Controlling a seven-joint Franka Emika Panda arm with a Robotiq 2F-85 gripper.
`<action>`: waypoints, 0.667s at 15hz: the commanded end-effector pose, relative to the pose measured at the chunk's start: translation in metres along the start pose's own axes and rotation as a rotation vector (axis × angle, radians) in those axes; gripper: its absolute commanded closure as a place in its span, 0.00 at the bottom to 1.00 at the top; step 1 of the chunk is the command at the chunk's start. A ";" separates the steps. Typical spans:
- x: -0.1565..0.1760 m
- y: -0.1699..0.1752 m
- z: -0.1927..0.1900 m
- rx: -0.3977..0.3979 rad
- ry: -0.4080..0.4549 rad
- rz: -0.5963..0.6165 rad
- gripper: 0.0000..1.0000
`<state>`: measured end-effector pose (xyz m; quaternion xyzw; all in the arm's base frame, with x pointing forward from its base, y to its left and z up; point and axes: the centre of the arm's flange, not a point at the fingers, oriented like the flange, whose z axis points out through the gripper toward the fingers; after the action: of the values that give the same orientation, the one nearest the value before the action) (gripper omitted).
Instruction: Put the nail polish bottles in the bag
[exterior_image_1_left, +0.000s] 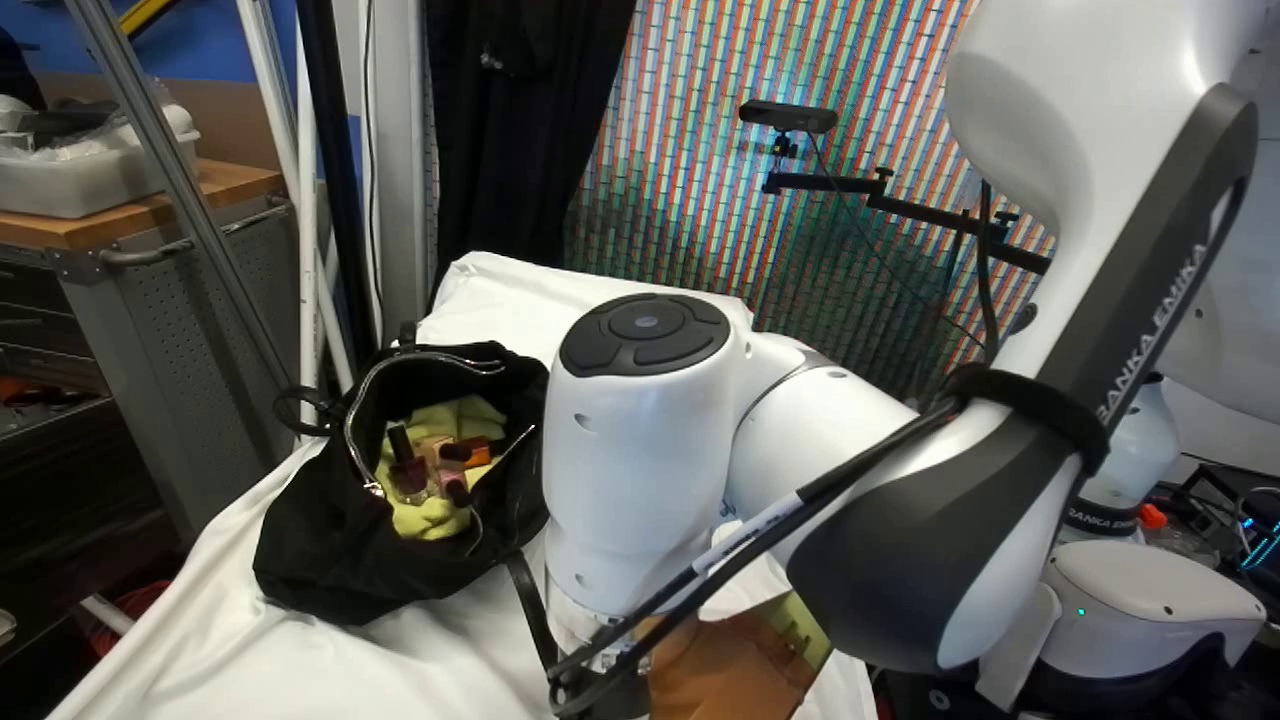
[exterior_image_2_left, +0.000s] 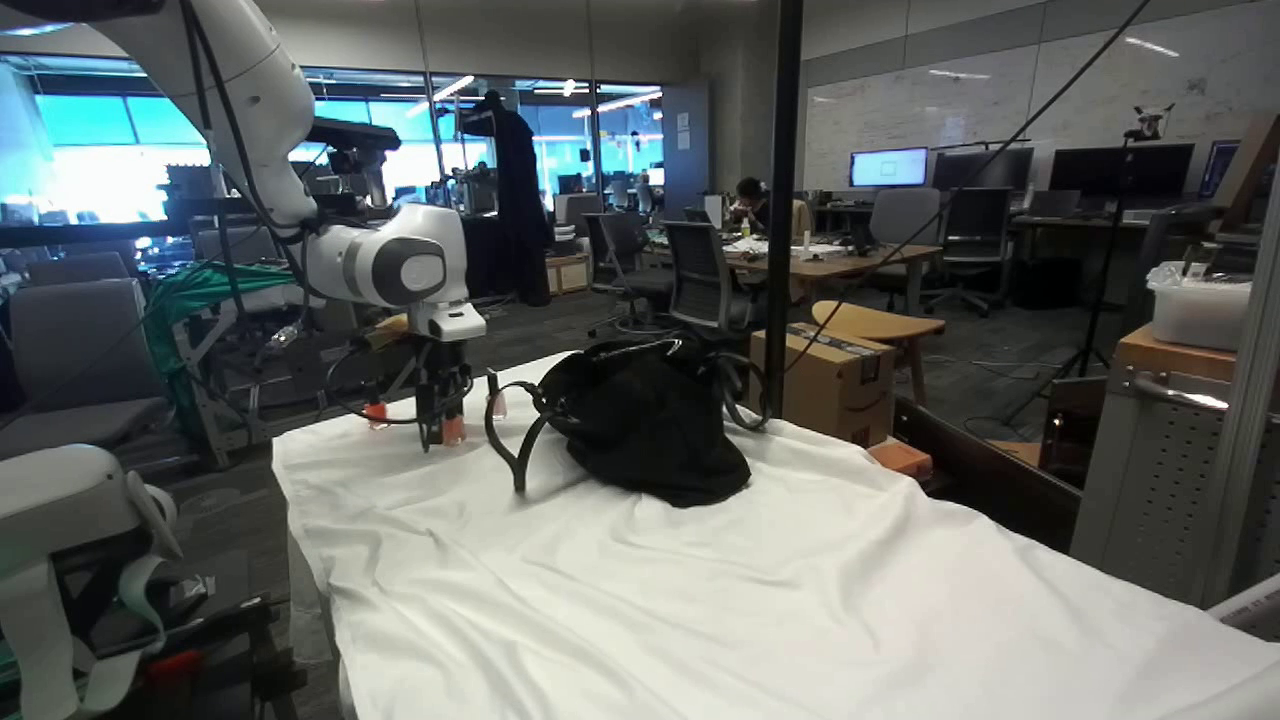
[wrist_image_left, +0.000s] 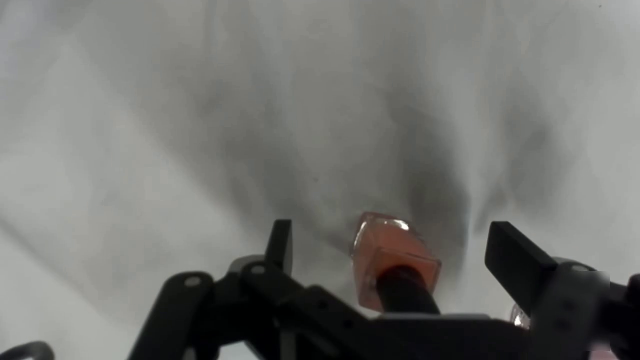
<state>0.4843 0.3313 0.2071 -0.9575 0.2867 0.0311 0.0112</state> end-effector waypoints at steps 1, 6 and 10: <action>0.002 0.001 0.002 0.013 0.015 -0.033 0.00; 0.004 0.001 -0.002 0.008 0.021 -0.046 0.12; 0.003 0.001 -0.008 -0.003 0.035 -0.050 0.20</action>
<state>0.4865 0.3286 0.2073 -0.9616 0.2727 0.0284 0.0101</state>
